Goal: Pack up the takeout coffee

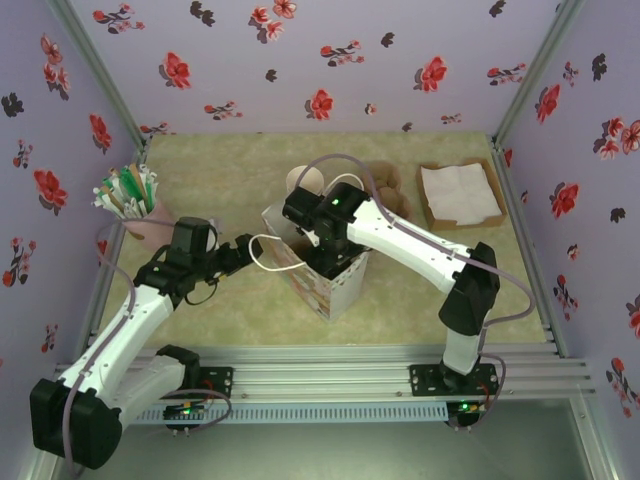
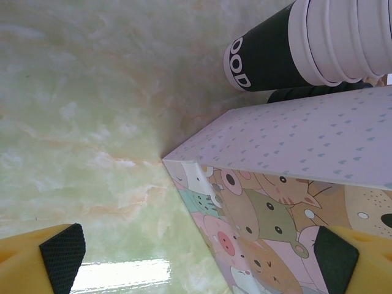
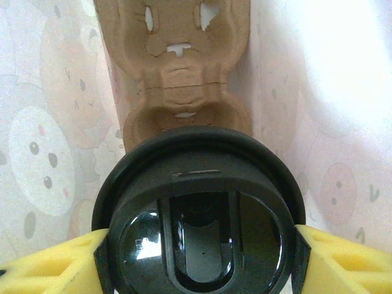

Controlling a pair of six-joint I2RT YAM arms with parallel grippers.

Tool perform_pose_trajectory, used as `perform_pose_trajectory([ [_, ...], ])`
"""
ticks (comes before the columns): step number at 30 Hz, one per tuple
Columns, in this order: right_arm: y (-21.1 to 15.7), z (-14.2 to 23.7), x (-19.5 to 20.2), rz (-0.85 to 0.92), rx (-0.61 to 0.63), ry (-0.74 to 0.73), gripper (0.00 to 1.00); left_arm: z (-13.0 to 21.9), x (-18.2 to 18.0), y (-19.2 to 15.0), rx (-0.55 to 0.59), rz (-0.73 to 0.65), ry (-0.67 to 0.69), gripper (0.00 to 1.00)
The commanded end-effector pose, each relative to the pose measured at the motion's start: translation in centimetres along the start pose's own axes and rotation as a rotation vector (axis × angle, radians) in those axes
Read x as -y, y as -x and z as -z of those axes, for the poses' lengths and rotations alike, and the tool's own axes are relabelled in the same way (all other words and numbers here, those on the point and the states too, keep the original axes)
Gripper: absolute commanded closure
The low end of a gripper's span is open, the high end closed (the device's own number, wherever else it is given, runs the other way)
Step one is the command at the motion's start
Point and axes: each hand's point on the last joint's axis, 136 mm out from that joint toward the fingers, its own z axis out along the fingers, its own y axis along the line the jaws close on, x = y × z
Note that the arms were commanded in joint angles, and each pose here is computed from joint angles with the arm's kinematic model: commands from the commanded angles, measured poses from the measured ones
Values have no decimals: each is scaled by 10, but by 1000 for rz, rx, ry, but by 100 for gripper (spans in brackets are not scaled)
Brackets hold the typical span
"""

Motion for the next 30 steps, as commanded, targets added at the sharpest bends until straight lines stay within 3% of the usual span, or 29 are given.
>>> perform_pose_trajectory([
  [1,1,8,5,-25,38,-7,32,4,-2,3,15,-17,13,1],
  [30,3,-10,-2,-36,33,26,32,2,-2,7,22,-21,11,1],
])
